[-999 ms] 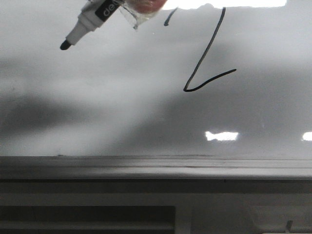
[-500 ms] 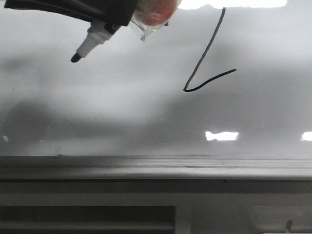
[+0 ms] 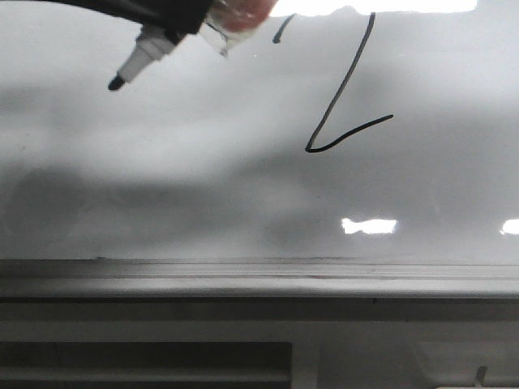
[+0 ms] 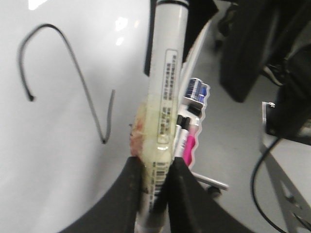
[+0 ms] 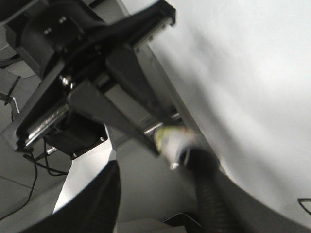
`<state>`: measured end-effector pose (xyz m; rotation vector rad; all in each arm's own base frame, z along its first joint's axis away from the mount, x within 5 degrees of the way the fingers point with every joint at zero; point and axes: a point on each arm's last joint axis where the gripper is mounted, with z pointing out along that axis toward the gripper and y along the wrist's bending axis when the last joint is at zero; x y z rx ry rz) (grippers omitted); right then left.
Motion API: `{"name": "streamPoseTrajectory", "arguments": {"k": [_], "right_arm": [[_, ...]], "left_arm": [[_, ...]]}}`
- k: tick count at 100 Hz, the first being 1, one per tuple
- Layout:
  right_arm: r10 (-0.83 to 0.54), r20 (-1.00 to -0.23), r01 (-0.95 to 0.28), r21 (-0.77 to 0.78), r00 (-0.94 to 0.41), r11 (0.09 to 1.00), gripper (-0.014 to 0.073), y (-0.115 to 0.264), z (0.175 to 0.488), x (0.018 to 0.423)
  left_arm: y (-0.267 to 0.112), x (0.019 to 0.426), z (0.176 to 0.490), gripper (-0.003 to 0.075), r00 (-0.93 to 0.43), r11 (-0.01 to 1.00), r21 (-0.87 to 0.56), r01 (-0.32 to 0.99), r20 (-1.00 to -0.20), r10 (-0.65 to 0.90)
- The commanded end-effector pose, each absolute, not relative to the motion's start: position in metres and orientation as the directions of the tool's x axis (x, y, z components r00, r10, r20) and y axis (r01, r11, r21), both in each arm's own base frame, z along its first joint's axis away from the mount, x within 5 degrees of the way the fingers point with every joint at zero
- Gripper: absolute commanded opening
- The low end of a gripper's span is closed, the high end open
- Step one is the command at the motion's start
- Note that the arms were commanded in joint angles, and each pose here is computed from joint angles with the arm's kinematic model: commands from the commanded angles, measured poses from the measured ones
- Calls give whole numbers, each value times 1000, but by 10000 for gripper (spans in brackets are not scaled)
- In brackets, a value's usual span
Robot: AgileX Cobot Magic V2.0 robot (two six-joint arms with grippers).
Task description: Write number 2 on whiteboard
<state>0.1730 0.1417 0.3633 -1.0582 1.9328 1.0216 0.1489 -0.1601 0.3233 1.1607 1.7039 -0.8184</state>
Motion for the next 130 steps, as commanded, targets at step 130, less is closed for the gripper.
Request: {"name": "streamPoseTrajectory", "arguments": {"k": [130], "right_arm": [[-48,-957,-795,208,-285,570,361,97,394,127]], "left_arm": [[-164,188,298,5,-482,799,-336,499,-874,-66]]}}
